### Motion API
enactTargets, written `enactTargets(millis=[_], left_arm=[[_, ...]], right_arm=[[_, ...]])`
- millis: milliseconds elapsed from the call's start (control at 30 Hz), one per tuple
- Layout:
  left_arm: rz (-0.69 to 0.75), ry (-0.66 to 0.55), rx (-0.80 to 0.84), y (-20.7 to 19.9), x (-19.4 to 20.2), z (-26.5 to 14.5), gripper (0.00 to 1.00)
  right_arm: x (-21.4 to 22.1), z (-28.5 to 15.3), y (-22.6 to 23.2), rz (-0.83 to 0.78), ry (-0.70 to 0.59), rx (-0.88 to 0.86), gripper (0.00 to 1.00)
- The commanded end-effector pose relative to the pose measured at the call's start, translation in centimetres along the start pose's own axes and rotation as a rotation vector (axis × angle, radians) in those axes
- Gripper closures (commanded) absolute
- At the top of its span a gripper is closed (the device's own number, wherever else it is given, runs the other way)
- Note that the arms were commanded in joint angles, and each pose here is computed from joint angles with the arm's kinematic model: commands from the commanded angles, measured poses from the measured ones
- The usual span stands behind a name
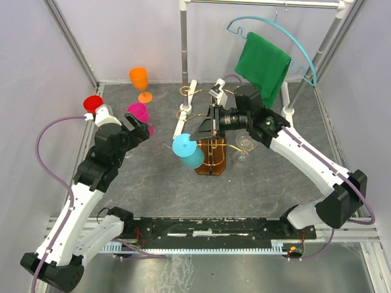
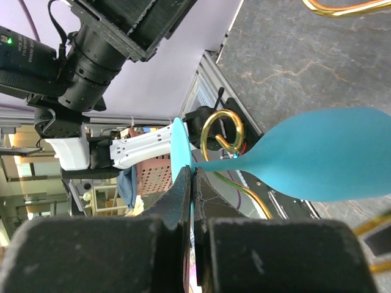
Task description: Take the wine glass off the wine glass rack
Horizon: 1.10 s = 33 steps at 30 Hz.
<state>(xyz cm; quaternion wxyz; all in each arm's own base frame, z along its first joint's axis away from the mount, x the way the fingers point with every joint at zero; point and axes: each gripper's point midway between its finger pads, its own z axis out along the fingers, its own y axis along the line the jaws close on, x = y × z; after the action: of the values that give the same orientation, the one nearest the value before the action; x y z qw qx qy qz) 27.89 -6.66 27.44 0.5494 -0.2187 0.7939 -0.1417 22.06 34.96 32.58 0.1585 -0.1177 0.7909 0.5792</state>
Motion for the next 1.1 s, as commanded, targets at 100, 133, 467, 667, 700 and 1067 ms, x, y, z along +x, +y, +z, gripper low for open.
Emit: enactTargets(millis=[100, 133, 467, 667, 700, 1067], left_arm=[[-0.025, -0.017, 0.031, -1.2, -1.1, -0.1, 0.01], [-0.023, -0.014, 0.031, -1.3, -1.1, -0.1, 0.01], [0.002, -0.004, 0.048, -2.1, -1.7, -0.2, 0.0], [0.003, 0.007, 0.092, -3.4, -2.5, -0.8, 0.01], [0.004, 0.016, 0.102, -3.7, -2.5, -0.8, 0.01], [0.007, 0.183, 0.223, -7.4, -1.2, -1.0, 0.01]], right_arm=[[-2.1, -2.6, 0.0, -0.09, -0.062, 0.058, 0.99], [-2.4, -2.6, -0.2, -0.098, -0.069, 0.07, 0.99], [-5.9, -1.9, 1.9, -0.218, -0.105, 0.0, 0.99], [-6.9, -2.0, 4.0, -0.269, -0.106, -0.053, 0.99], [-6.9, -2.1, 4.2, -0.275, -0.104, -0.052, 0.99], [-6.4, -6.2, 10.5, -0.413, -0.133, -0.098, 0.99]])
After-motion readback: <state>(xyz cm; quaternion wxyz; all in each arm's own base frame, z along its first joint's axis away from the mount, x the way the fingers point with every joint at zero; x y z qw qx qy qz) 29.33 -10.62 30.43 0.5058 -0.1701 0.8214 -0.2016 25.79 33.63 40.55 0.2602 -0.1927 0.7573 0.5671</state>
